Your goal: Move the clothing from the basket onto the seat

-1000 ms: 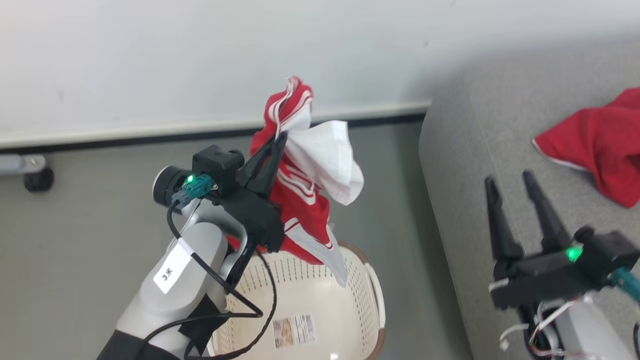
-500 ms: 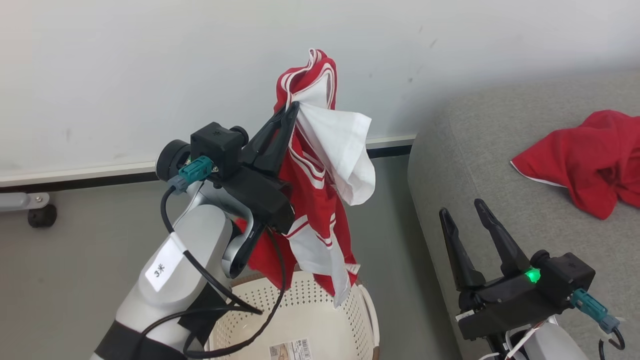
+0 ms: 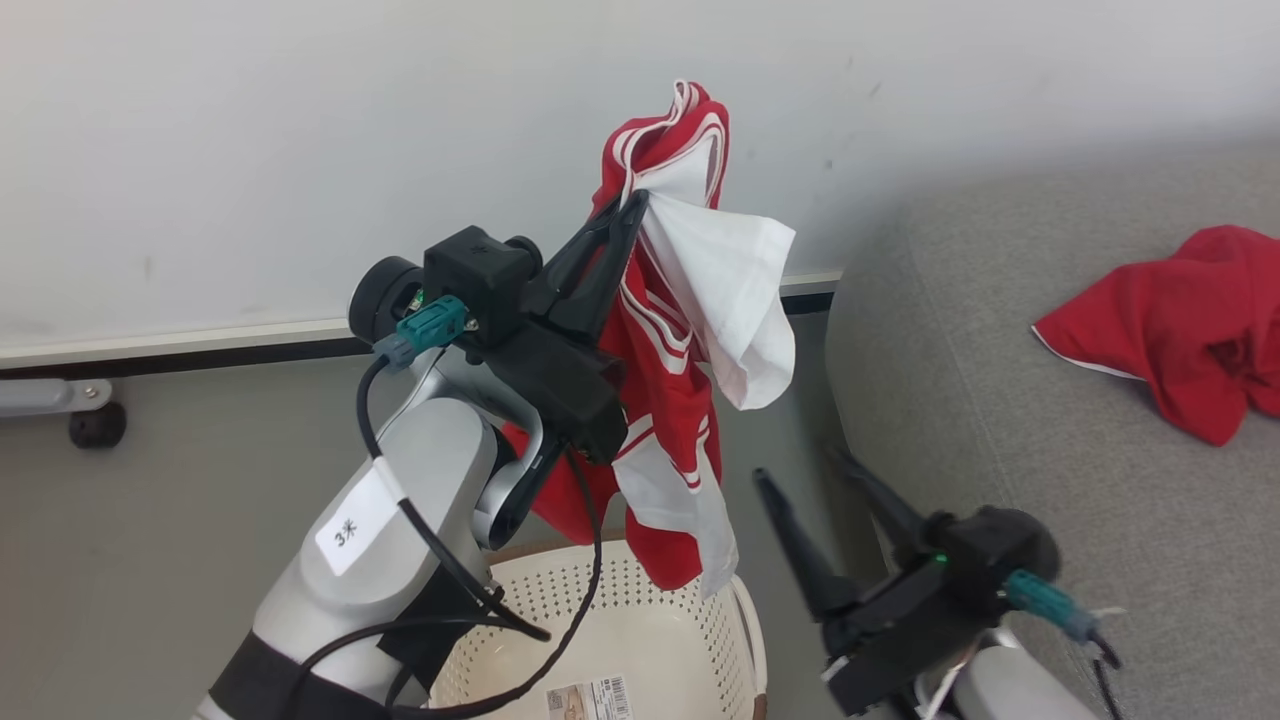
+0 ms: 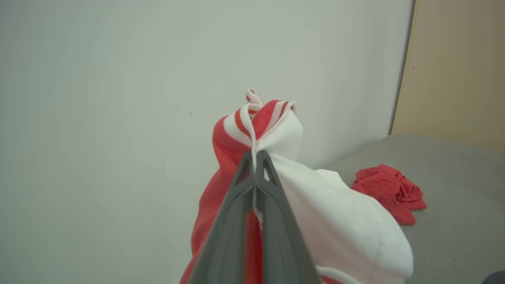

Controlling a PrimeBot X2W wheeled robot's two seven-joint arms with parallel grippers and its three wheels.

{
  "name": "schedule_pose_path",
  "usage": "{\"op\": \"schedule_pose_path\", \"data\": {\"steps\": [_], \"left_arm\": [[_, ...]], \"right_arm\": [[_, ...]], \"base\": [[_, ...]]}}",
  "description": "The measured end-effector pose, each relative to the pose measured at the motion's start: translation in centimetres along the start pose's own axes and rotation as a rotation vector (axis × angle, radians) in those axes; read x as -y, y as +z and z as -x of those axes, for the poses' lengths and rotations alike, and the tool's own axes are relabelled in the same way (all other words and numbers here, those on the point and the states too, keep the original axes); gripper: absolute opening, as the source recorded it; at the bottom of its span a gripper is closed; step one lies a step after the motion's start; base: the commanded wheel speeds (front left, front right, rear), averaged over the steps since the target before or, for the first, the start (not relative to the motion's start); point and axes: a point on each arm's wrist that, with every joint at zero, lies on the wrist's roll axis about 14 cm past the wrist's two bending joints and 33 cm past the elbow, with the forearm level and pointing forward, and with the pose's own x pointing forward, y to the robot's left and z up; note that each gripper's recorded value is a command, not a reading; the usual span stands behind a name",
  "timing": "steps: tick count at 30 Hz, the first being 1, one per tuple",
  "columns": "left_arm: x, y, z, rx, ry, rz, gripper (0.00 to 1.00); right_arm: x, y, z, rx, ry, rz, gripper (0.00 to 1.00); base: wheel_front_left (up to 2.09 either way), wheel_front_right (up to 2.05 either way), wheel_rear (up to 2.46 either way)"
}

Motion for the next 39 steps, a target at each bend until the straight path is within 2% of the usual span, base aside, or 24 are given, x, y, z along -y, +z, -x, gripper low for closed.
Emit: {"op": "schedule_pose_path", "data": {"steps": [7,11,16,23,30,31,33,39], "left_arm": [[-0.5,0.2,0.5,-0.018,0.014,0.003,0.0],[-0.8,0.6,0.9,-0.016,0.025,0.004,0.0],[-0.8,1.1,1.1,-0.01,0.027,0.003,0.0],[-0.1,1.2,1.2,-0.009,0.009,0.01,0.0],[-0.4,0.8,1.4,-0.025,0.013,0.017,0.0],[-0.5,0.8,1.5,-0.025,0.014,0.017,0.0],[-0.5,0.8,1.5,-0.027,0.015,0.018,0.0],[-0.8,0.5,1.6,-0.039,0.029,0.025,0.0]], "right_arm": [[-6.7,-0.5,-1.5,-0.014,0.206,-0.01,1.0],[-8.5,-0.9,-1.9,-0.027,0.263,-0.019,1.0],[-8.2,-2.3,-2.8,-0.087,0.271,0.013,1.0],[-5.9,-3.9,-4.6,-0.159,0.219,0.026,1.0],[-5.8,-4.6,-6.4,-0.188,0.226,0.028,1.0],[-5.7,-4.6,-6.6,-0.189,0.225,0.03,0.87],[-5.5,-4.8,-6.8,-0.195,0.219,0.028,0.0],[-4.8,-5.4,-6.7,-0.208,0.194,0.004,0.0]], "base": [[0.0,0.0,0.0],[0.0,0.0,0.0],[0.0,0.0,0.0],[0.0,0.0,0.0],[0.0,0.0,0.0],[0.0,0.0,0.0],[0.0,0.0,0.0],[0.0,0.0,0.0]]}}
